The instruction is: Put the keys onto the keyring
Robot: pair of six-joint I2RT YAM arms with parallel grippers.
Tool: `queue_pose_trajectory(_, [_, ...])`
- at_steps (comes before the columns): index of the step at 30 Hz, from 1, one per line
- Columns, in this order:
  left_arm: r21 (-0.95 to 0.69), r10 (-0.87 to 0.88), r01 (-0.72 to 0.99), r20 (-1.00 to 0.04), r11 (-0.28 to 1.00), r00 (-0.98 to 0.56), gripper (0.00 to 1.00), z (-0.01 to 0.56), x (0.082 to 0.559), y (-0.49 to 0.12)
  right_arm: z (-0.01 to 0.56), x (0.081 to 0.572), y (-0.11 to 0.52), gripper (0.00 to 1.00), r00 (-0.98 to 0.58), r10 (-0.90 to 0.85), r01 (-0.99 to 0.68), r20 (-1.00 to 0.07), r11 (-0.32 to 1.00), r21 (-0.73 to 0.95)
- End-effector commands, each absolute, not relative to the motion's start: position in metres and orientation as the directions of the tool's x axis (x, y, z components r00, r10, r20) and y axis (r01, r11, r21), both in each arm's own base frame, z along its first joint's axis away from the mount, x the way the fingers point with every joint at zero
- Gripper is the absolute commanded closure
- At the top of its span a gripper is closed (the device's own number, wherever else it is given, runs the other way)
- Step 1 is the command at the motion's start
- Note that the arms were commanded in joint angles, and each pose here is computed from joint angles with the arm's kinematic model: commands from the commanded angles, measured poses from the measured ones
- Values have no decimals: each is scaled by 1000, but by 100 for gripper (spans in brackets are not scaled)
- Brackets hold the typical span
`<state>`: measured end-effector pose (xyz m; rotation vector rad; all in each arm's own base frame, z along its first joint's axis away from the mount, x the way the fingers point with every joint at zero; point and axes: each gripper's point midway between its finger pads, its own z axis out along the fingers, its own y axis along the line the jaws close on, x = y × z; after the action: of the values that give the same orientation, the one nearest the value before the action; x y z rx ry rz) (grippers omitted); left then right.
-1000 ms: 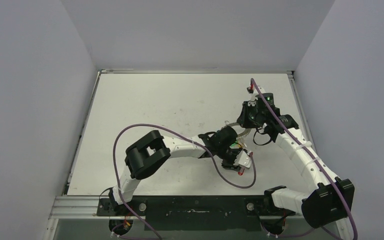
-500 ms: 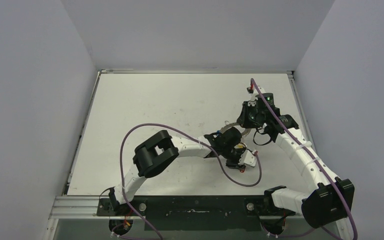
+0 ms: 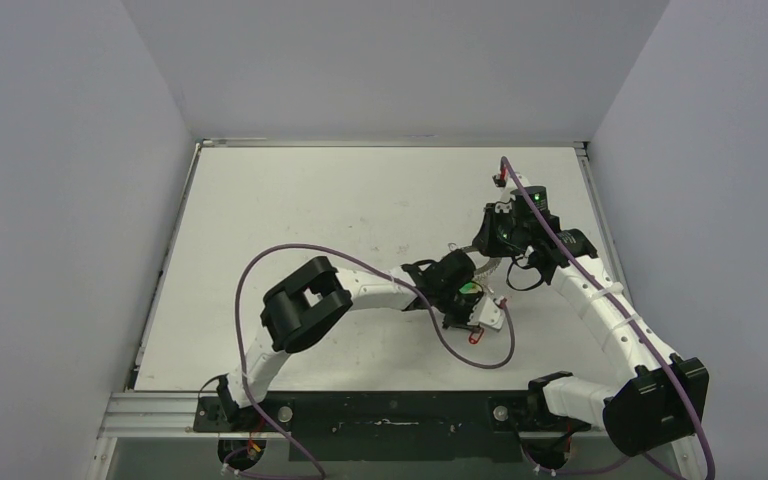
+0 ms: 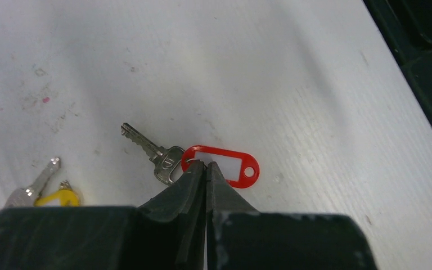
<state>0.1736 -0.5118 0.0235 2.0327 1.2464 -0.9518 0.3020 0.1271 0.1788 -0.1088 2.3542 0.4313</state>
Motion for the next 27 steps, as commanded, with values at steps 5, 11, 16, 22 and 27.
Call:
queue_pose_trajectory(5, [60, 599, 901, -728, -429, 334, 100, 23, 142, -441, 201, 315, 133, 100, -684, 74, -218, -725, 928, 301])
queue_pose_trajectory(11, [144, 603, 931, -726, -336, 330, 100, 56, 147, -416, 204, 316, 138, 100, -685, 72, -238, -725, 918, 316])
queue_pose_trajectory(16, [175, 588, 953, -754, -247, 291, 100, 83, 155, -406, 208, 314, 143, 100, -682, 43, -281, -730, 906, 316])
queue_pose_trajectory(22, [155, 545, 980, -814, -128, 200, 100, 108, 167, -393, 214, 306, 153, 100, -673, -44, -388, -739, 871, 301])
queue_pose_trajectory(27, [140, 505, 990, -853, -21, 131, 100, 136, 179, -370, 226, 295, 166, 100, -610, -162, -531, -775, 810, 249])
